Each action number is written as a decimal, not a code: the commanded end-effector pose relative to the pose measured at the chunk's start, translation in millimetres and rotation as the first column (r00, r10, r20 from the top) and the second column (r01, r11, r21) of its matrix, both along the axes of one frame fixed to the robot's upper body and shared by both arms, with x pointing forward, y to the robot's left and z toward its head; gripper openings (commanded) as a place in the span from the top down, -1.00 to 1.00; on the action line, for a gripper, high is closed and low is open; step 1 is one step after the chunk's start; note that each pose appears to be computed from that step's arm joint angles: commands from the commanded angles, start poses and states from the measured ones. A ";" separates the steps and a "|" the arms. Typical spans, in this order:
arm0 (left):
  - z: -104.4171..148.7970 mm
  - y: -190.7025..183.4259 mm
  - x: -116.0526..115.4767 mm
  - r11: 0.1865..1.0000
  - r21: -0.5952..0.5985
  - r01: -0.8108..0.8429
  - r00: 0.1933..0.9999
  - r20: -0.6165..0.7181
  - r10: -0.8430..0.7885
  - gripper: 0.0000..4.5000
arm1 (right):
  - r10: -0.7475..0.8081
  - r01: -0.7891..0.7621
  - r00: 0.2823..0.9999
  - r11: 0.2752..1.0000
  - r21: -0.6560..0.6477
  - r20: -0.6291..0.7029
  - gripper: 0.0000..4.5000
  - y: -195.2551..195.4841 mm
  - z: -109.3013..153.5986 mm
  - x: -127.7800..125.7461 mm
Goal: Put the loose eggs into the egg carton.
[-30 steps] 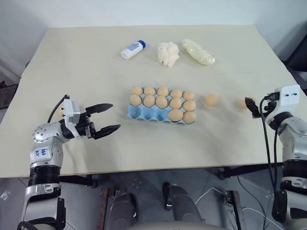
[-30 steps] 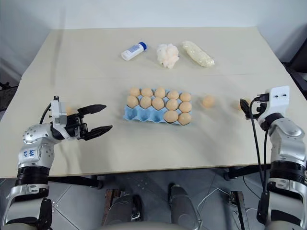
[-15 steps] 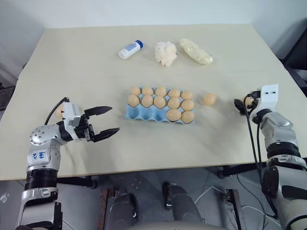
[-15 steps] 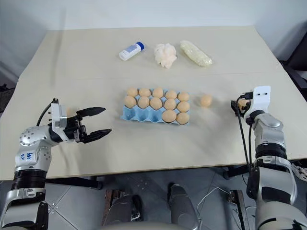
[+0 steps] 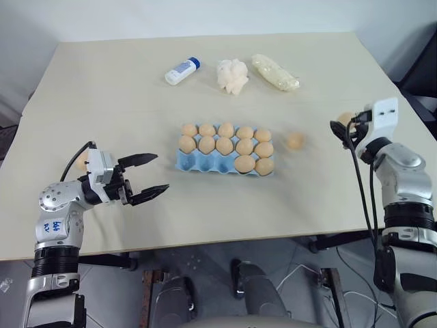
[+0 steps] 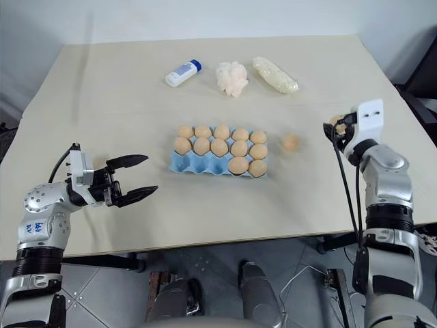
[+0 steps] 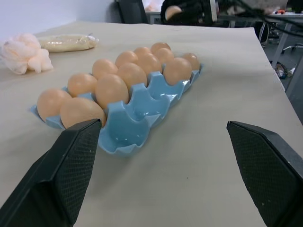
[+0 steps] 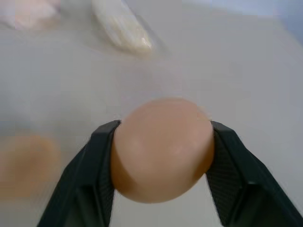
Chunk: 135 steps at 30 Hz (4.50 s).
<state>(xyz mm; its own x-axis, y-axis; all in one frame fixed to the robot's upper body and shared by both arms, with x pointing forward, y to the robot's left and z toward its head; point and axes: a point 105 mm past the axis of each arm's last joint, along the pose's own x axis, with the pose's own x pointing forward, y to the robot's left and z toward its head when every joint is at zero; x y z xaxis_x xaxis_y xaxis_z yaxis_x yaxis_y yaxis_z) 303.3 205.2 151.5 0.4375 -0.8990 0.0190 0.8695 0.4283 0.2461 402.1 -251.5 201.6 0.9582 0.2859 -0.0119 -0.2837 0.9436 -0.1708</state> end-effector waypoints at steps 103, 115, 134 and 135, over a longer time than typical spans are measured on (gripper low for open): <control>8.5 9.5 -0.1 0.994 -0.099 -0.054 0.997 0.040 0.059 -1.00 | 0.033 -0.032 0.999 0.996 0.080 -0.015 0.37 31.0 -58.8 14.4; 8.3 15.4 -5.5 0.992 -0.097 -0.081 0.996 0.042 0.085 -1.00 | 0.434 -0.429 0.900 0.898 -0.098 0.042 0.39 119.1 6.9 -52.8; 5.8 30.3 -21.3 0.951 -0.133 -0.279 0.956 0.053 0.288 -1.00 | 0.620 -0.628 0.778 0.768 -0.127 -0.099 0.39 244.7 -22.0 -51.3; 6.0 30.1 -21.7 0.950 -0.133 -0.282 0.955 0.054 0.291 -1.00 | 0.622 -0.630 0.777 0.766 -0.131 -0.103 0.39 246.3 -23.5 -50.4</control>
<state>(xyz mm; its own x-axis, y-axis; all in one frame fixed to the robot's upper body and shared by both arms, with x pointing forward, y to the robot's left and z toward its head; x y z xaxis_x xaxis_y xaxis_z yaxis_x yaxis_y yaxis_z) 284.9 234.6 144.1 0.6726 -0.7311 0.1144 0.7041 0.6799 0.2051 353.0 -11.9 164.4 0.5783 0.7932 -0.1910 -0.8124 0.5385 -0.2236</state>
